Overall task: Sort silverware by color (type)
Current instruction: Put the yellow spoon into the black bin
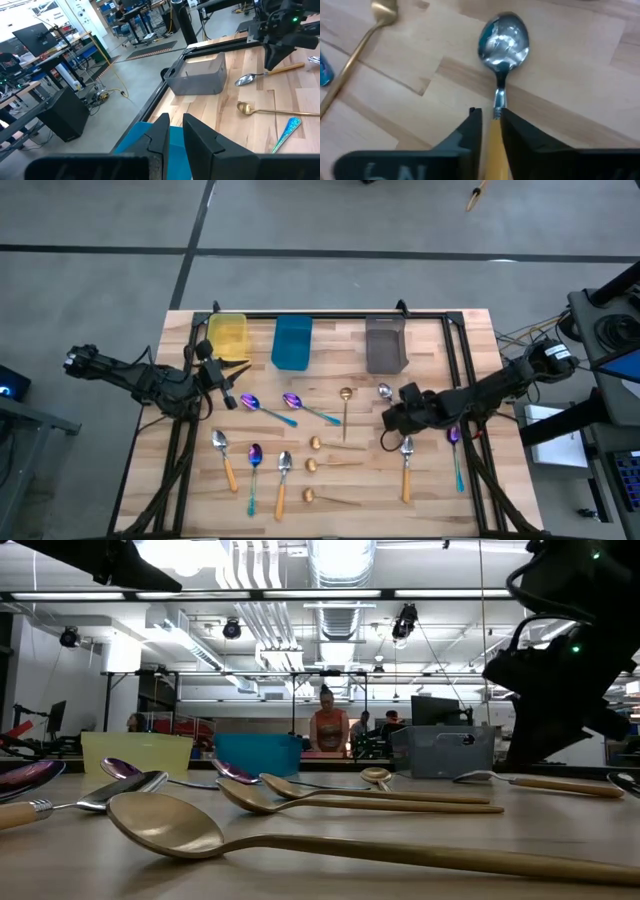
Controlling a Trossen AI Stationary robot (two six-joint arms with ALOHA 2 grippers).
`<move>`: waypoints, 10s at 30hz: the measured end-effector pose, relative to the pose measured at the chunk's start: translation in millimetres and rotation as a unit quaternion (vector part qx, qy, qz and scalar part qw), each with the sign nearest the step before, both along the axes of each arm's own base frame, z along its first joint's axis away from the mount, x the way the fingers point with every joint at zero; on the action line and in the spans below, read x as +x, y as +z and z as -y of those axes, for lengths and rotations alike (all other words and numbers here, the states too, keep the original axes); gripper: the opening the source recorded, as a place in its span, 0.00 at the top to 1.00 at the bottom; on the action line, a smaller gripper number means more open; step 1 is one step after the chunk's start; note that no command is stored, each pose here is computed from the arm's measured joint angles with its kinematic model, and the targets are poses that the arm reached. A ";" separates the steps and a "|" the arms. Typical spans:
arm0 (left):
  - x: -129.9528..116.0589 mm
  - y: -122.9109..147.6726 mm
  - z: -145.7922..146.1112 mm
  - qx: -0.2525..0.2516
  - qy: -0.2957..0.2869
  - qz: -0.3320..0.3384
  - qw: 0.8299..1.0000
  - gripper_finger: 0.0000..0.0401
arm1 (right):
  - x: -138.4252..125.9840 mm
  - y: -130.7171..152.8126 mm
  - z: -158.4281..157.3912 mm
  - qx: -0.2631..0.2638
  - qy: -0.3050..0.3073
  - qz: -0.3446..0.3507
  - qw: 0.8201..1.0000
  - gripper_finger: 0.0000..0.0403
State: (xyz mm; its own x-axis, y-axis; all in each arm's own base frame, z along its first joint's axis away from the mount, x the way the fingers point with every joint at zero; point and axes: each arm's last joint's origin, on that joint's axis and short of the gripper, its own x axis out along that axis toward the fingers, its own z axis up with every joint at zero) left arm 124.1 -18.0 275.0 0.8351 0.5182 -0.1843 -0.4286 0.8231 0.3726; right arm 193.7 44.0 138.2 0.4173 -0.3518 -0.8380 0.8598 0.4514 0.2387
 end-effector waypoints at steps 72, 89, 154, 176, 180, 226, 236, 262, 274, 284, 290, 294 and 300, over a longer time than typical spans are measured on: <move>55.7 -0.1 25.3 -0.106 -0.135 0.088 0.981 0.91 | 81.3 86.6 35.5 -0.299 0.341 0.404 0.795 0.98; 104.3 -28.4 36.7 -0.135 -0.118 0.106 0.978 0.87 | 130.1 114.1 3.6 -0.456 0.254 0.352 0.777 0.98; 154.3 -24.6 39.6 -0.192 -0.569 0.167 0.782 0.96 | 137.2 187.2 -17.8 -0.339 0.553 0.341 0.680 0.53; 158.0 -31.8 31.7 -0.201 -0.554 0.151 0.793 0.96 | 202.4 195.6 -33.3 -0.330 0.605 0.386 0.613 0.59; 158.0 -32.1 31.7 -0.201 -0.554 0.150 0.794 0.96 | 204.0 195.8 -32.9 -0.332 0.608 0.387 0.609 0.70; 103.6 0.2 -23.5 -0.180 -0.352 0.069 0.916 0.60 | 179.7 225.5 16.7 -0.264 0.377 0.154 0.874 0.94; 102.6 -8.4 -30.5 -0.201 -0.220 0.051 0.953 0.60 | 131.2 164.9 24.8 -0.106 0.169 -0.110 0.974 0.94; 78.0 11.6 -36.2 -0.130 -0.112 0.089 0.981 0.60 | 83.5 14.1 27.0 -0.045 0.095 -0.214 0.971 0.83; 81.3 3.8 -35.7 -0.125 -0.123 0.052 0.983 0.60 | 104.2 58.1 35.2 0.102 0.090 -0.187 0.973 0.80; 80.1 4.2 -35.6 -0.105 -0.127 0.042 0.985 0.60 | 104.4 58.7 59.4 0.162 0.044 -0.173 0.971 0.64; 80.4 4.9 -35.6 -0.091 -0.130 0.041 0.986 0.60 | 93.1 37.8 61.8 0.154 0.041 -0.194 0.968 0.55; 80.8 8.0 -35.8 -0.080 -0.131 0.046 0.987 0.60 | 90.1 22.4 62.6 0.133 0.039 -0.175 0.975 0.55; 80.8 8.2 -35.8 -0.090 -0.128 0.052 0.986 0.60 | 84.4 1.3 63.1 0.125 0.030 -0.135 0.982 0.56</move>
State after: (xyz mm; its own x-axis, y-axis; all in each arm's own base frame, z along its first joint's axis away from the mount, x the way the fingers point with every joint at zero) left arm 204.9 17.8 283.2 0.9536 0.2543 -0.1609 -0.2258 0.9581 0.1761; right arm 278.1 -19.1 139.5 0.1813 -0.1022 -0.9781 0.8806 0.4596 0.1152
